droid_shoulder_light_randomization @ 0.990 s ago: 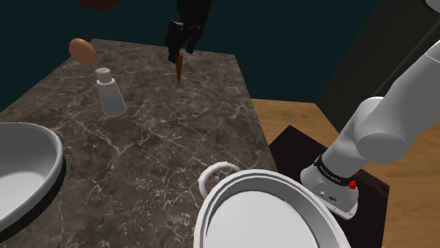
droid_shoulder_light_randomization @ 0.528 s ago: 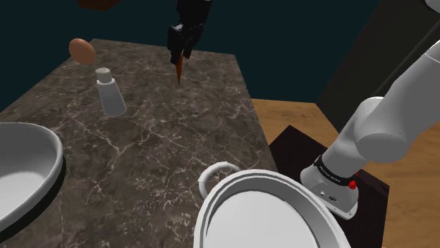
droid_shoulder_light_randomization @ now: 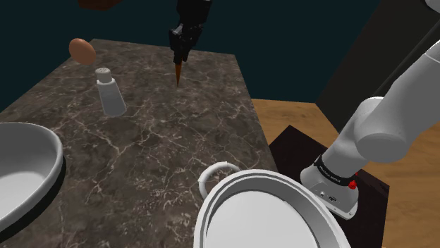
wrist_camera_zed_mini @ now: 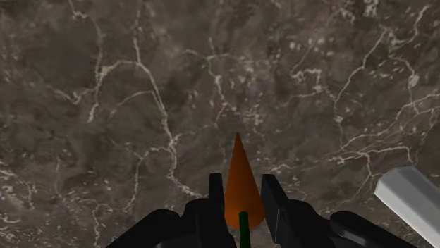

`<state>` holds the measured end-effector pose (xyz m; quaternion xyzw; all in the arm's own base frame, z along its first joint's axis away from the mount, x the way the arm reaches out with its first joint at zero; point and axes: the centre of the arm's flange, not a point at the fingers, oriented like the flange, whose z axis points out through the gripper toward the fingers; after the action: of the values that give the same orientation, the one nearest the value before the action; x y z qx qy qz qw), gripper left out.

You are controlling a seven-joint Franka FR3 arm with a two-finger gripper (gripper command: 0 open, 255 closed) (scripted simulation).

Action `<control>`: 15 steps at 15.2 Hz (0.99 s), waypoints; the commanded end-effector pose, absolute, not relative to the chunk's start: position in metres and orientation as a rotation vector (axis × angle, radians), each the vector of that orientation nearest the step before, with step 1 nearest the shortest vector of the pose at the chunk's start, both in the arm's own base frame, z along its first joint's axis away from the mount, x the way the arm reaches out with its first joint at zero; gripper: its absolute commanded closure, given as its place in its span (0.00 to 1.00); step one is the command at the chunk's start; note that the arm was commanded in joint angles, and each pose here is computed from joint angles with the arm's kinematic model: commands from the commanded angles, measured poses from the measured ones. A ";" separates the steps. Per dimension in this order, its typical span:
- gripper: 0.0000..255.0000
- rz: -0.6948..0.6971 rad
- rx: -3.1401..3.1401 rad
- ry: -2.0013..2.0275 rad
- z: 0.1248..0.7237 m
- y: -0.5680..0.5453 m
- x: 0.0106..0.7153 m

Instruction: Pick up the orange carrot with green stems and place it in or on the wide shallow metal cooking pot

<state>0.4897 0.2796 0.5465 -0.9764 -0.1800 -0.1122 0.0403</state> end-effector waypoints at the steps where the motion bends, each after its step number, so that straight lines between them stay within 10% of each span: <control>1: 1.00 -0.344 -2.991 -0.552 0.546 0.280 0.490; 15: 1.00 -0.344 -2.991 -0.552 0.620 0.280 0.490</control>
<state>0.4898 0.2799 0.6147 -0.9764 -0.1800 -0.1124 0.0403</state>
